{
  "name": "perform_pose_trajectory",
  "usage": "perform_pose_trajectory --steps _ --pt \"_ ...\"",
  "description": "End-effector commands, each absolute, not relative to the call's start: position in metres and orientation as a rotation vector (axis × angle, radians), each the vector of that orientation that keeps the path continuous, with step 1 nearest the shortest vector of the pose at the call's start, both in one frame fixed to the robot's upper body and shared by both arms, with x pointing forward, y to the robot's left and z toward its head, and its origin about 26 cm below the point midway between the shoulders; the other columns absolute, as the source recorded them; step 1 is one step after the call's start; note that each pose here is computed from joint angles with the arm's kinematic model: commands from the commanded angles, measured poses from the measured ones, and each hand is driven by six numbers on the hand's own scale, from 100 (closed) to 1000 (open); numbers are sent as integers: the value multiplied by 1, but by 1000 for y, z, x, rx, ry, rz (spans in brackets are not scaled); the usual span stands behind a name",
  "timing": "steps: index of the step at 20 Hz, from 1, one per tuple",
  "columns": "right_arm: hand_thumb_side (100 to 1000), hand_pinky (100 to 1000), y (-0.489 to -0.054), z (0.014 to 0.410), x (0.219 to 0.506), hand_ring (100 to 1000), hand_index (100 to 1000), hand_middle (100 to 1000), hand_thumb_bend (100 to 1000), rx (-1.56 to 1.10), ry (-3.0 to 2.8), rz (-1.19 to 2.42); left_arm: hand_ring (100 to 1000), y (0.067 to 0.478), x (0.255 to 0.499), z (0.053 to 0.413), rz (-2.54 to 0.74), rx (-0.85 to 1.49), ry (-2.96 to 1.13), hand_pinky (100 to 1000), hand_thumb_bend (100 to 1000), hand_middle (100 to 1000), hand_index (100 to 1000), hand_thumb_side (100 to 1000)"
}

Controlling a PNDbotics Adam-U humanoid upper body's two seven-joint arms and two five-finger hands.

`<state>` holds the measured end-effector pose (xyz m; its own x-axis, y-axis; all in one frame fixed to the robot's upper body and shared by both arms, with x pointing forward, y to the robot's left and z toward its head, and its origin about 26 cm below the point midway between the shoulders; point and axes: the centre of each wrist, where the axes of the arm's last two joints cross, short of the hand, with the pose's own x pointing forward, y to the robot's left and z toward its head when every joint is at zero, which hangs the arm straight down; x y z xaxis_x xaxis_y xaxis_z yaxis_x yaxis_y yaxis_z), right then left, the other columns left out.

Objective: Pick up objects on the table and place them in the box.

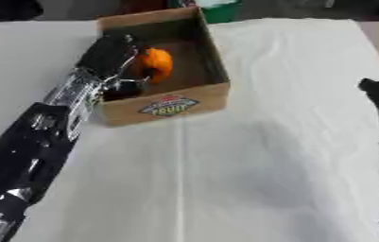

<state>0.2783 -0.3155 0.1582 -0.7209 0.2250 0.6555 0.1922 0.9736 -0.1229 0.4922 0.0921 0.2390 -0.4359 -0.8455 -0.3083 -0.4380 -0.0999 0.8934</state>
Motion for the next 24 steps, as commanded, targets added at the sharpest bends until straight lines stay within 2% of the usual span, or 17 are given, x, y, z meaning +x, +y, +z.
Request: perform_pose_trajectory --steps 1,2,3,4,5,7,8,10,13,14,16,18,19,20,22,23,24 --pt "1000 959 -316 165 276 869 941 684 100 -290 -2418 69 696 92 491 248 -1561 1447 -1778 432 183 706 906 382" --pt "1000 959 -316 165 276 870 941 684 100 -290 -2417 70 714 91 489 252 -1547 1472 -1778 445 397 724 931 489" --pt "1000 959 -316 165 276 870 941 684 100 -290 -2417 71 727 91 488 258 -1522 1512 -1783 451 493 739 939 548" --pt "1000 959 -316 165 276 870 941 684 100 -289 -2417 72 731 91 486 262 -1493 1556 -1788 451 655 739 939 646" --pt "1000 959 -316 165 276 870 941 684 100 -287 -2416 73 736 91 485 268 -1446 1606 -1796 452 741 741 941 686" --pt "1000 960 -315 165 276 870 941 683 100 -284 -2416 75 734 92 482 277 -1359 1679 -1816 447 815 738 945 714" --pt "1000 960 -315 164 276 870 941 683 100 -284 -2414 75 731 93 481 282 -1316 1704 -1835 447 822 737 944 715" --pt "1000 960 -315 164 276 870 940 683 100 -283 -2412 76 725 96 478 293 -1230 1719 -1899 447 813 736 942 713" --pt "1000 960 -316 164 276 871 941 683 100 -285 -2410 75 697 103 469 316 -1064 1672 -2062 447 684 718 891 712" --pt "1000 960 -316 164 276 871 941 684 100 -287 -2411 74 687 106 464 324 -1006 1631 -2122 449 674 722 865 715" --pt "1000 959 -317 165 275 871 941 684 100 -293 -2414 71 672 113 453 341 -871 1515 -2254 454 598 702 843 730" --pt "1000 959 -318 166 276 871 941 684 100 -298 -2422 71 661 122 438 356 -746 1386 -2371 455 576 690 834 726" --pt "1000 957 -318 167 276 871 940 685 100 -299 -2428 68 619 125 429 364 -681 1319 -2426 445 493 632 811 704" --pt "1000 957 -318 168 276 871 940 685 100 -300 -2435 64 597 129 419 371 -600 1236 -2488 437 453 601 800 696" --pt "1000 956 -319 170 277 871 940 685 100 -300 -2447 57 586 138 397 382 -455 1062 -2599 434 409 590 796 696" --pt "1000 956 -319 170 277 870 940 685 100 -301 -2450 54 570 144 387 385 -393 987 -2638 427 341 575 787 694" --pt "1000 956 -320 170 277 870 940 685 100 -302 -2453 50 569 150 378 387 -334 915 -2671 427 337 574 786 694"
